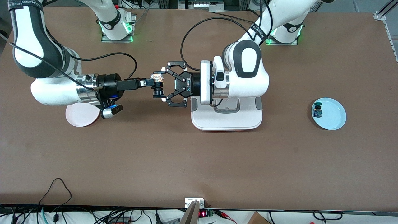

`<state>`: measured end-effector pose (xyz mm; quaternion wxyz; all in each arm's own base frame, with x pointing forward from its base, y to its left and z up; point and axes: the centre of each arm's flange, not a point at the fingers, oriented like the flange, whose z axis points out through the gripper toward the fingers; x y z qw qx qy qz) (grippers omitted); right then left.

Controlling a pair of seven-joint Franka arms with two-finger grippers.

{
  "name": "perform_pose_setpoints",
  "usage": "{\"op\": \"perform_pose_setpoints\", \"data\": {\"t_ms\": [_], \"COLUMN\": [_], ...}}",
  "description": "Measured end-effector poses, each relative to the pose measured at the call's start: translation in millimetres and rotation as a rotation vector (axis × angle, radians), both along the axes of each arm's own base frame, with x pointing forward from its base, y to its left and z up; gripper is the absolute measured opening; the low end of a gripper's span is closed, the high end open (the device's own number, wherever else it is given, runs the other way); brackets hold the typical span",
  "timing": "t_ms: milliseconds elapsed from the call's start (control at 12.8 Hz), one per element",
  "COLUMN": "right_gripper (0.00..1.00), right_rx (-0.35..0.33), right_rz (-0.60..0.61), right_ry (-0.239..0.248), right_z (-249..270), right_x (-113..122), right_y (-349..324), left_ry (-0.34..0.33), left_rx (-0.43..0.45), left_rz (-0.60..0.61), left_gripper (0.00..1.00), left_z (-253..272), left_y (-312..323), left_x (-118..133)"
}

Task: Transfer orange switch to right arm and place
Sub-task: 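Bring the switch to the right gripper and close the right gripper on it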

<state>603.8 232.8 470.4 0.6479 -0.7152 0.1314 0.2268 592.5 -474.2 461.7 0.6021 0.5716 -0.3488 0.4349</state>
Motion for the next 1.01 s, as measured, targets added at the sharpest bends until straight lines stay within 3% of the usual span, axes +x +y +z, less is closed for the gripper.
{"op": "perform_pose_setpoints", "data": {"t_ms": [856, 1012], "right_gripper": [0.97, 0.91], "right_rx": [0.053, 0.054], "right_rz": [-0.014, -0.012], "right_ry": [-0.006, -0.01], "right_z": [13, 14], "right_x": [0, 0], "right_y": [4, 4], "left_ry": [-0.011, -0.011], "left_rx": [-0.015, -0.015], "left_rz": [0.004, 0.004], "left_gripper": [0.73, 0.73], "left_z": [12, 12], "left_y": [0, 0], "left_x": [3, 3]}}
